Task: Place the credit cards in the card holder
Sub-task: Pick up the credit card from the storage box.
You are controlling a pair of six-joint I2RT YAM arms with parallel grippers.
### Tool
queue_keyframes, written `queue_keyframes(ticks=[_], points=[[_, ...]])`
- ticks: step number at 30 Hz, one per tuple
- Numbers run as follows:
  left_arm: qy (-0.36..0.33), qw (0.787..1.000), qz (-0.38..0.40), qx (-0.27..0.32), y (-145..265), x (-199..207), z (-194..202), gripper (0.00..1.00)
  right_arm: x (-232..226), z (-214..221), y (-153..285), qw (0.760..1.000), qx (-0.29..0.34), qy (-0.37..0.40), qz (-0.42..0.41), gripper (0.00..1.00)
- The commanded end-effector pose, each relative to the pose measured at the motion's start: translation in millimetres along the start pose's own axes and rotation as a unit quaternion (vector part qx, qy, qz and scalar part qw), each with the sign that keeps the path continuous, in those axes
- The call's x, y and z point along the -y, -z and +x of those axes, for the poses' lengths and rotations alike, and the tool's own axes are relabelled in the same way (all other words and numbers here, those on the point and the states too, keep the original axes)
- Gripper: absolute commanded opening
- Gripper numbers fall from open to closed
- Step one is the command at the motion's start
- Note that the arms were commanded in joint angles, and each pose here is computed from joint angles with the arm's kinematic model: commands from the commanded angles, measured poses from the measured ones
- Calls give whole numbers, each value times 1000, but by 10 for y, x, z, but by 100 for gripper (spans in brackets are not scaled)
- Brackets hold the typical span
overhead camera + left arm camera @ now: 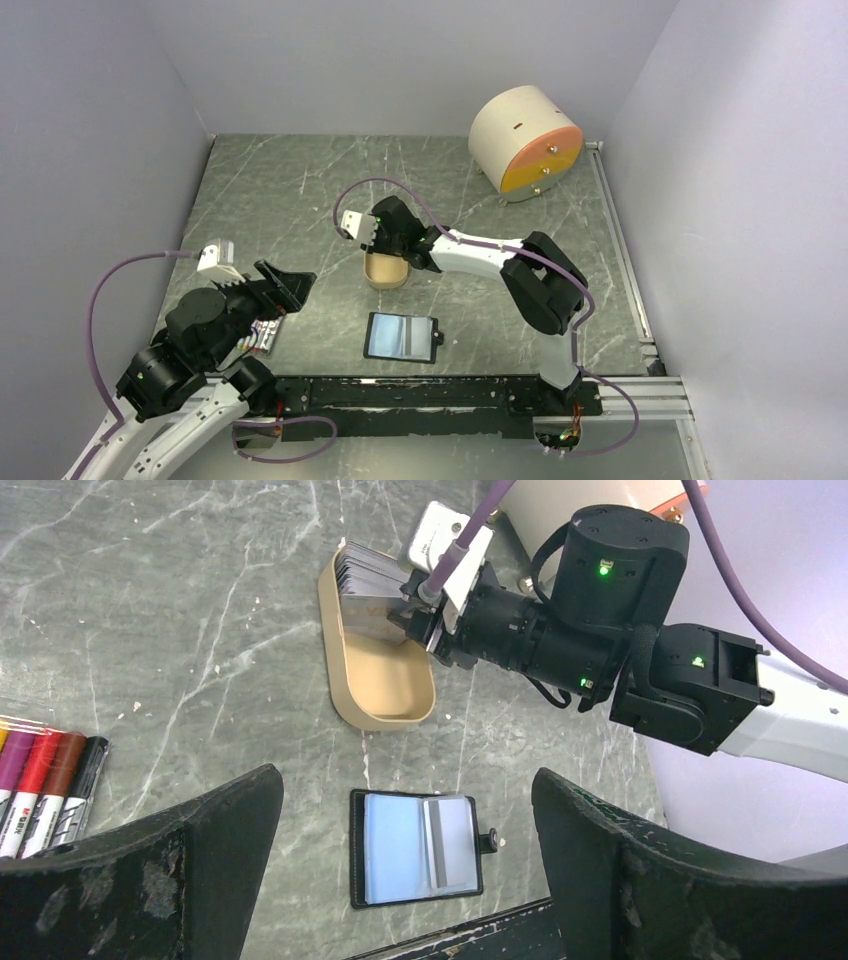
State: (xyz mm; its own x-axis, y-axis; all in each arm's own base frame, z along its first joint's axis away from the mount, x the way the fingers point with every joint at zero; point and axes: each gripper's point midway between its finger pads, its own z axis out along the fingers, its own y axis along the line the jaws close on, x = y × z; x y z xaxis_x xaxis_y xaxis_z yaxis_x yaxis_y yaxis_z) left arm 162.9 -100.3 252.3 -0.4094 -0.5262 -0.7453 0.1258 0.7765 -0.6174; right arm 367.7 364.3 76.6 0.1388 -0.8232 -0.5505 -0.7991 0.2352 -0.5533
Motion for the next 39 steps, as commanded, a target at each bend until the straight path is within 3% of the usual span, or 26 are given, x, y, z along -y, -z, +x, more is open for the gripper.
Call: queue_keyframes(ticks=[1, 6, 18, 26, 31, 39], points=[[0, 1000, -15, 2, -30, -58, 10, 99, 96, -133, 91, 1000, 18, -8, -10, 35], [0, 1000, -14, 2, -29, -57, 11, 99, 105, -163, 110, 1000, 22, -14, -10, 24], [-1, 1000, -19, -2, -54, -66, 28, 99, 157, -259, 243, 999, 36, -31, -13, 18], [2, 1000, -21, 9, -34, -92, 1, 99, 107, -271, 328, 998, 48, -44, -23, 0], [0, 1000, -12, 16, -21, -78, -19, 99, 95, -371, 439, 995, 64, -63, -36, 0], [-25, 999, -22, -7, -138, -65, 49, 98, 71, -596, 715, 981, 106, -154, -55, 0]])
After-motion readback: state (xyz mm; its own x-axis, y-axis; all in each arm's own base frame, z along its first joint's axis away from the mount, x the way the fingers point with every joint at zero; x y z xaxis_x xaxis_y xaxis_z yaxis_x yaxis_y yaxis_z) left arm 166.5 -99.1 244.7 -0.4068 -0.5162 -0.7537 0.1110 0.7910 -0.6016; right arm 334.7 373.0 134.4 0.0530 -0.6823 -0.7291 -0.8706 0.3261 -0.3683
